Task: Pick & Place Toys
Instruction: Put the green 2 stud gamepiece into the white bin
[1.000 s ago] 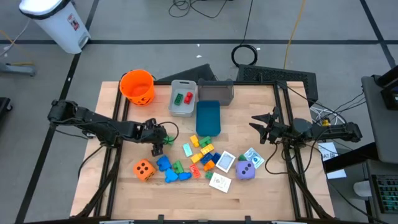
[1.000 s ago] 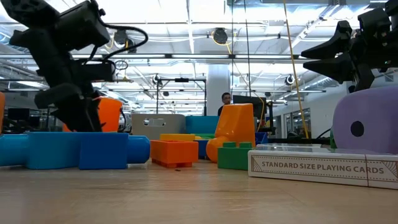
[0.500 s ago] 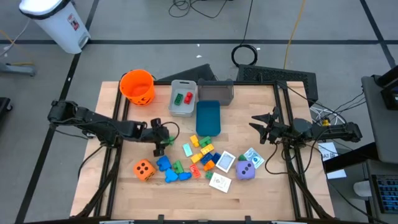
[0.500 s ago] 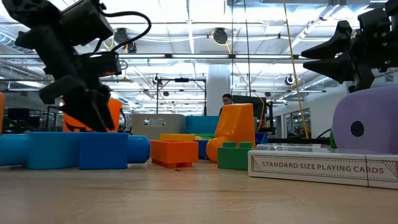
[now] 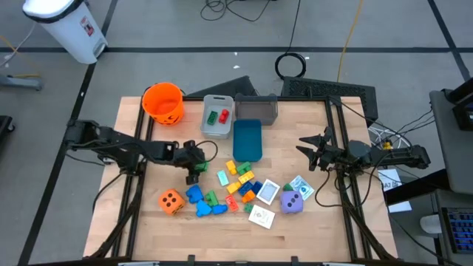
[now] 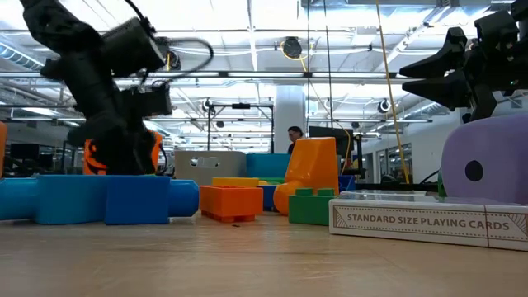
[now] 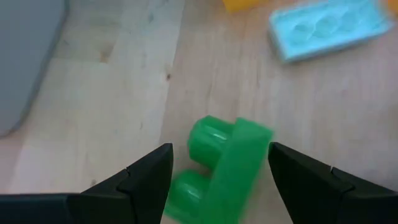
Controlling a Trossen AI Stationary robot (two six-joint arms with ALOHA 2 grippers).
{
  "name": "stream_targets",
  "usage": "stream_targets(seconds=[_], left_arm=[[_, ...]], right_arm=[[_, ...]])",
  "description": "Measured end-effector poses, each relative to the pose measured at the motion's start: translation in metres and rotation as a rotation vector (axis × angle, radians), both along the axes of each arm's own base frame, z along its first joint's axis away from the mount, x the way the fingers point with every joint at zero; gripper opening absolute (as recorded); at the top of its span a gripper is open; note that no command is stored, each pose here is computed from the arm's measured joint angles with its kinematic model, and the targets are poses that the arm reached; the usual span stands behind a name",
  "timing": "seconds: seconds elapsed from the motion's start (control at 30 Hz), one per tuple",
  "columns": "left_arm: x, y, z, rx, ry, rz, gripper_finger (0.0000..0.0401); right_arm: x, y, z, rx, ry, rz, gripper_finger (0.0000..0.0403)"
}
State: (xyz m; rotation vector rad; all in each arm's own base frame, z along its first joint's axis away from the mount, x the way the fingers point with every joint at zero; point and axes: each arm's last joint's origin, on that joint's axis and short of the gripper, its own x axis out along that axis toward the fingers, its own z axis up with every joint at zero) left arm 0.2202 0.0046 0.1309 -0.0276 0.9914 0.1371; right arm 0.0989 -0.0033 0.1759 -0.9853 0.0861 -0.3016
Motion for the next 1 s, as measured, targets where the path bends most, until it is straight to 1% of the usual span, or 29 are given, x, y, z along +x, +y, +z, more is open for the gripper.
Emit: stream_targets(seconds=[0.03, 0.2, 0.3, 0.4, 0.5, 0.67, 0.73, 0.9, 1.0], left_arm=[[0.000, 0.001, -0.005, 0.009, 0.024, 0.010, 0.0271], [0.005, 0.006, -0.012, 0.012, 0.030, 0.042, 0.0271], [0.005, 0.006, -0.011, 0.003, 0.026, 0.050, 0.0271], [0.004, 0.006, -0.009, -0.028, 0.007, 0.096, 0.0266], [0.004, 0.005, -0.008, -0.074, -0.003, 0.128, 0.0240], [0.004, 0.005, -0.007, -0.103, -0.013, 0.158, 0.0176], [0.005, 0.006, -0.006, -0.121, -0.022, 0.186, 0.0175], [0.018, 0.008, 0.008, -0.136, -0.074, 0.219, 0.0175], [0.028, 0.012, 0.023, -0.096, -0.096, 0.233, 0.0176]], right_arm=[[0.000, 0.000, 0.000, 0.000, 0.000, 0.000, 0.0169], [0.000, 0.000, 0.000, 0.000, 0.000, -0.001, 0.0169], [0.000, 0.000, 0.000, 0.000, -0.003, -0.001, 0.0169], [0.000, 0.000, 0.000, 0.000, 0.000, 0.000, 0.0169], [0.000, 0.000, 0.000, 0.000, 0.000, 0.000, 0.0169], [0.000, 0.000, 0.000, 0.000, 0.000, 0.000, 0.0169], [0.000, 0.000, 0.000, 0.000, 0.000, 0.000, 0.0169], [0.000, 0.000, 0.000, 0.000, 0.000, 0.000, 0.0169], [0.000, 0.000, 0.000, 0.000, 0.000, 0.000, 0.0169]])
